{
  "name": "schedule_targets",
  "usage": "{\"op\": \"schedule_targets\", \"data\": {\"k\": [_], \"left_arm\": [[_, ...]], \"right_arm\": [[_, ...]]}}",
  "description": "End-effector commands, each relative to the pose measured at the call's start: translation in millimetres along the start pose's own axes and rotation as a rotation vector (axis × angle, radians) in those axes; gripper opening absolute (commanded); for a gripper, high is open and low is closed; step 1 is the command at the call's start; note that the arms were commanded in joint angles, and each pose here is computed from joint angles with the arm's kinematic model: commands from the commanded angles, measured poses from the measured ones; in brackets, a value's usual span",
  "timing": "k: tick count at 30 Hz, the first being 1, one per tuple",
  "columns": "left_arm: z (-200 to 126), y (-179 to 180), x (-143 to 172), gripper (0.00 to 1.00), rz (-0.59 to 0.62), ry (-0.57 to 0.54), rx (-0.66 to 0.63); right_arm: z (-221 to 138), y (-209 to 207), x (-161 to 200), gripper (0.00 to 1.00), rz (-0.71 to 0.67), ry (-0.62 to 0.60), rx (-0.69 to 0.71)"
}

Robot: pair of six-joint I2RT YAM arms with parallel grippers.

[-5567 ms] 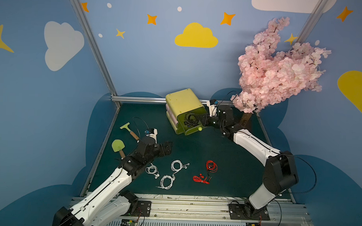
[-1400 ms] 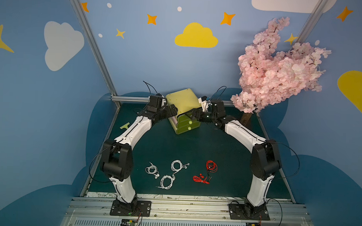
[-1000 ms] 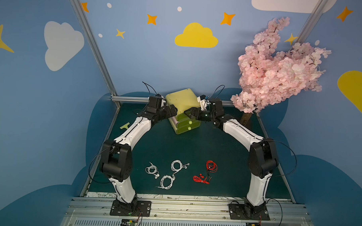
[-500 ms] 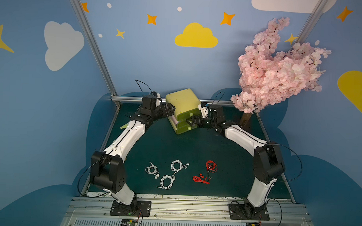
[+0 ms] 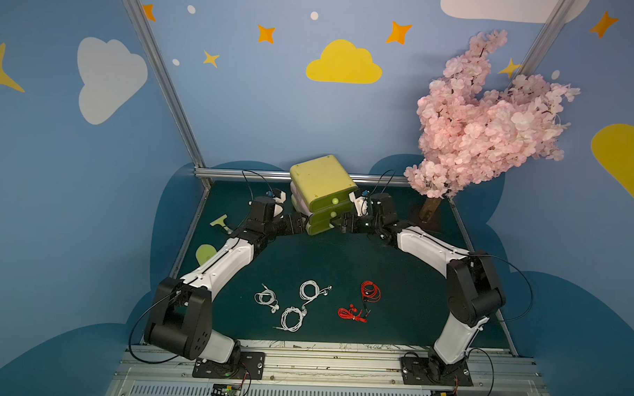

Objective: Place the wired earphones into the drawer by color
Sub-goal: Close the drawer in the storage box, then open the drawer in the storage box.

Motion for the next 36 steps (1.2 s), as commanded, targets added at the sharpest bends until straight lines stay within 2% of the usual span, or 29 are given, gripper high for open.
{"op": "schedule_targets", "data": {"k": [1,18,24,29,36], "left_arm": [[7,-11,-14,1.00,0.067,-0.063,0.054],[42,-2,-32,1.00,-0.003,-0.102,0.001],[44,1,-31,1.00,-0.010,-0.091,-0.015],[43,1,-32,1.00,-0.011,-0.090,-0.019],[43,0,-32,1.00,-0.013,-0.091,-0.016]], "right_arm": [[10,-5,-7,0.90,0.020,-0.019,-0.022],[31,-25,-21,0.82,0.136,-0.062,-0.001],[42,-29,-26,0.73,0.168,-0.080,-0.008],[48,-31,-30,0.60,0.184,-0.100,-0.029],[50,-35,-28,0.57,0.217,-0.126,-0.012]]}}
Point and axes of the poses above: each gripper's point midway between its finger pads, its own z axis out along the fingers, its own y axis along the line the jaws close on, x = y × z, the point moved 5 cm from there along -z, back along the fingers, and after that the axes turned 3 degrees about -z, right-handed, at the moved point
